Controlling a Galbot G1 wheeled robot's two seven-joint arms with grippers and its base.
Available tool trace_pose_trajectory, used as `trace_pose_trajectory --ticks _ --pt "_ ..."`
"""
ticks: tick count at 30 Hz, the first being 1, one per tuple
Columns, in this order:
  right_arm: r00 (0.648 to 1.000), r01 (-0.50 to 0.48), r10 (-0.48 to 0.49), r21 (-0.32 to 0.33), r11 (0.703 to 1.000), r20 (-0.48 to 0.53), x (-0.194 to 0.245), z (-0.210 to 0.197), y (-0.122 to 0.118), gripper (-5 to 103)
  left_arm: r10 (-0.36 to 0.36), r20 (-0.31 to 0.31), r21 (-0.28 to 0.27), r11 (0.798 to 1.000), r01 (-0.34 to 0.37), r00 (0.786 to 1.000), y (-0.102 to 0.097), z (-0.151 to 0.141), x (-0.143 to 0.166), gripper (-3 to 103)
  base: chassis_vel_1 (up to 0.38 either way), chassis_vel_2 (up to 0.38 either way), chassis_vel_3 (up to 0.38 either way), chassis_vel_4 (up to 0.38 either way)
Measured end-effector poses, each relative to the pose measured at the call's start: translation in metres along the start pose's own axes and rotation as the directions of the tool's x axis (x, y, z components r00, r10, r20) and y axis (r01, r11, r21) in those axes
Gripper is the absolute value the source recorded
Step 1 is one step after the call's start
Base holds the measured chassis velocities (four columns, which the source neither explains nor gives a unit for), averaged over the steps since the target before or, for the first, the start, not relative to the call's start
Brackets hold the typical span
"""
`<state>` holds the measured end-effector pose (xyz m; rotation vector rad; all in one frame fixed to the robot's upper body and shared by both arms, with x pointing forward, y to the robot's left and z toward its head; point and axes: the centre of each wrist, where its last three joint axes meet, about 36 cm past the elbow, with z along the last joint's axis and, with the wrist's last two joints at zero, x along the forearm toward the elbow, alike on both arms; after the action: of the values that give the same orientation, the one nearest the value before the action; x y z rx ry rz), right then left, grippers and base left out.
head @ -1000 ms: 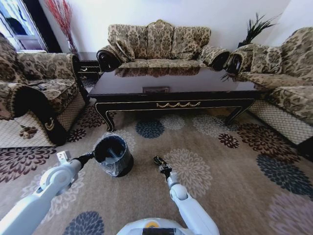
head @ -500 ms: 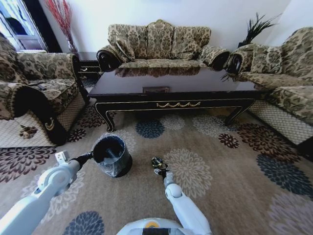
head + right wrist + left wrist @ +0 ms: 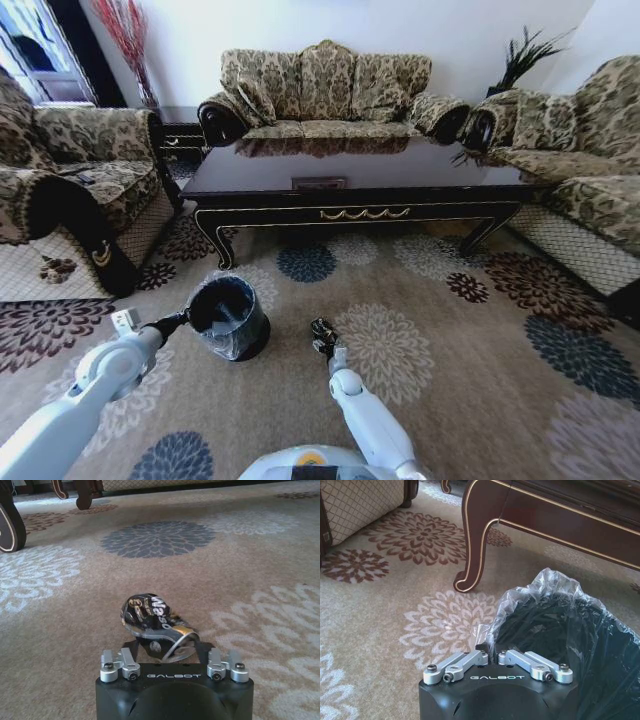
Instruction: Move to the front of the table and pick up the trash from the floor, then place it into the trash bin.
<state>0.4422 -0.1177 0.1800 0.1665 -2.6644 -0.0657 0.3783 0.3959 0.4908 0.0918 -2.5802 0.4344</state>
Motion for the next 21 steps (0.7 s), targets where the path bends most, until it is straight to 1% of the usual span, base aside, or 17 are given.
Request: trace_pose_trajectory --ticks 3,5,8,9,12,13,15,16,17,21 --pt "1.0 -0.002 0.002 0.002 1.0 -0.002 -0.0001 0.0007 -0.0018 47 0.002 0.004 0.0 1.0 -0.002 1.0 -0.0009 -0.0004 -0.0005 4 0.0 0.0 0.0 0.0" --pt "1.0 -0.003 0.003 0.003 1.0 -0.002 -0.0001 0.0008 -0.0024 47 0.003 0.005 0.0 1.0 -0.003 1.0 -0.001 -0.0004 -0.0005 4 0.0 0.0 0.0 0.0" --pt "1.0 -0.005 0.005 0.004 1.0 -0.003 0.0005 0.002 -0.0046 32 0.002 0.004 0.001 1.0 -0.002 1.0 -0.0007 0.0002 -0.0002 4 0.0 0.0 0.0 0.0" --pt "1.0 -0.005 0.005 0.004 1.0 -0.003 0.0005 0.002 -0.0046 32 0.002 0.004 0.001 1.0 -0.002 1.0 -0.0007 0.0002 -0.0002 4 0.0 0.0 0.0 0.0" --pt "1.0 -0.006 0.006 0.003 1.0 -0.001 0.0015 0.002 -0.0055 15 0.001 0.006 0.0 1.0 -0.001 1.0 -0.0006 -0.0002 0.0007 4 0.0 0.0 0.0 0.0" --pt "1.0 -0.006 0.006 0.003 1.0 -0.001 0.0015 0.002 -0.0055 15 0.001 0.006 0.0 1.0 -0.001 1.0 -0.0006 -0.0002 0.0007 4 0.0 0.0 0.0 0.0" --pt "1.0 -0.004 0.004 -0.001 1.0 0.002 0.0032 0.0017 -0.0047 5 0.004 0.008 -0.001 1.0 -0.004 1.0 -0.0015 -0.0003 0.0013 4 0.0 0.0 0.0 0.0" --pt "1.0 -0.004 0.004 -0.001 1.0 0.003 0.0038 0.0018 -0.0046 5 0.005 0.008 -0.001 1.0 -0.005 1.0 -0.0019 -0.0004 0.0016 4 0.0 0.0 0.0 0.0" --pt "1.0 -0.002 0.002 -0.001 1.0 0.007 0.0057 0.0015 -0.0045 1 0.006 0.008 -0.002 1.0 -0.006 1.0 -0.0023 -0.0004 0.0019 4 0.0 0.0 0.0 0.0" --pt "1.0 -0.003 0.003 -0.003 1.0 0.023 0.0094 -0.0025 -0.0053 1 0.007 0.008 -0.002 1.0 -0.007 1.0 -0.0026 -0.0003 0.0023 4 0.0 0.0 0.0 0.0"
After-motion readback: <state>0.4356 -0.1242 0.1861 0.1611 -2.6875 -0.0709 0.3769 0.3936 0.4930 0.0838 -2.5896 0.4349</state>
